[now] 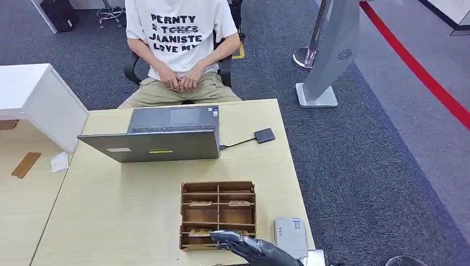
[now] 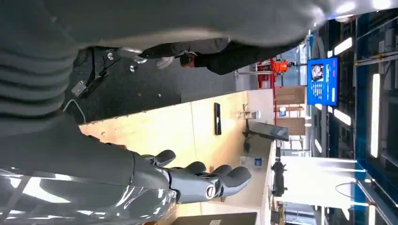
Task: Pass the card to the sensor for recognition and then transmit it.
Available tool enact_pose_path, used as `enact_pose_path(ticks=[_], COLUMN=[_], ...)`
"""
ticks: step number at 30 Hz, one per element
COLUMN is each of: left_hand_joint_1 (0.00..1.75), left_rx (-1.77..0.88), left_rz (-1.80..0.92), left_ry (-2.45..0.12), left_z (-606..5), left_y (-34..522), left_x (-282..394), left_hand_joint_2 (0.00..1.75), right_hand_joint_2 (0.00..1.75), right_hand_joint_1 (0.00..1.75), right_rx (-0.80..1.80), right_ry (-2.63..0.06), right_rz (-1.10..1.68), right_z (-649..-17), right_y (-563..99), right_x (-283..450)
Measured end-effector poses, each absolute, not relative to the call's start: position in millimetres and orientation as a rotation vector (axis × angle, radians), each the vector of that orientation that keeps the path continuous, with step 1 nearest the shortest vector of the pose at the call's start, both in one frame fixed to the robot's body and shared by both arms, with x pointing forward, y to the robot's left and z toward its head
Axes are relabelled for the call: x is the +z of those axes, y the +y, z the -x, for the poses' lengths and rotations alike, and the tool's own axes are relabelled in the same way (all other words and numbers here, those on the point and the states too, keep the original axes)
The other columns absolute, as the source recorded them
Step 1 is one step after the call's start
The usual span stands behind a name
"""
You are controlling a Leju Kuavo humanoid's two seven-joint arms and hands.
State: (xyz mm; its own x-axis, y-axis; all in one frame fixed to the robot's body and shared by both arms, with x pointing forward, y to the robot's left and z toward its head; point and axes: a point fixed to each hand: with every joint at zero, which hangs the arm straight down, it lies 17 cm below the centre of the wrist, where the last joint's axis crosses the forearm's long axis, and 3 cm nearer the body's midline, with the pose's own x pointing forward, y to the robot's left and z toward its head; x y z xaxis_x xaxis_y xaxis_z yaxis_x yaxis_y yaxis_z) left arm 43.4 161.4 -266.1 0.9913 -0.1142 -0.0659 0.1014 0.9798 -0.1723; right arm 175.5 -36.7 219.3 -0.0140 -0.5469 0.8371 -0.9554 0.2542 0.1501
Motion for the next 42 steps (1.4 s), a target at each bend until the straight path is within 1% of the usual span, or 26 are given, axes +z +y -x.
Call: enact_pose_path(ticks=[10,11,19,21,26,29,35,40,42], left_hand_joint_1=[0.00,0.00,0.00,0.00,0.00,0.00,0.00,0.00,0.00], left_rx=[-0.092,-0.089,-0.049,-0.040,-0.034,-0.034,-0.035,-0.040,-0.040], left_rz=[0.172,0.172,0.165,0.162,0.163,0.163,0.163,0.163,0.163], left_ry=[0.077,0.077,0.077,0.078,0.077,0.076,0.076,0.076,0.075], left_z=[-43.4,-43.5,-44.5,-44.6,-44.9,-44.9,-44.9,-44.8,-44.8], left_y=[161.2,161.2,162.3,162.8,162.3,162.0,161.8,161.9,161.8], left_x=[-266.1,-266.1,-266.7,-266.9,-266.9,-266.8,-266.8,-266.8,-266.8], left_hand_joint_2=[0.00,0.00,0.00,0.00,0.00,0.00,0.00,0.00,0.00], right_hand_joint_2=[1.75,1.75,1.75,1.75,1.75,1.75,1.75,1.75,1.75], right_hand_joint_1=[0.00,0.00,0.00,0.00,0.00,0.00,0.00,0.00,0.00], right_rx=[0.565,0.568,0.612,0.629,0.650,0.655,0.661,0.687,0.699], right_ry=[-1.684,-1.694,-1.831,-1.889,-1.982,-2.025,-2.044,-2.117,-2.127], right_rz=[-1.314,-1.275,-0.706,-0.550,-0.300,-0.214,-0.183,-0.007,0.021], right_z=[-187.1,-190.7,-240.7,-251.9,-266.7,-269.7,-269.5,-273.0,-272.6], right_y=[-36.7,-36.3,-48.5,-55.9,-69.0,-73.3,-73.9,-81.9,-82.0], right_x=[211.4,208.3,172.7,172.6,178.7,185.0,188.2,197.6,198.5])
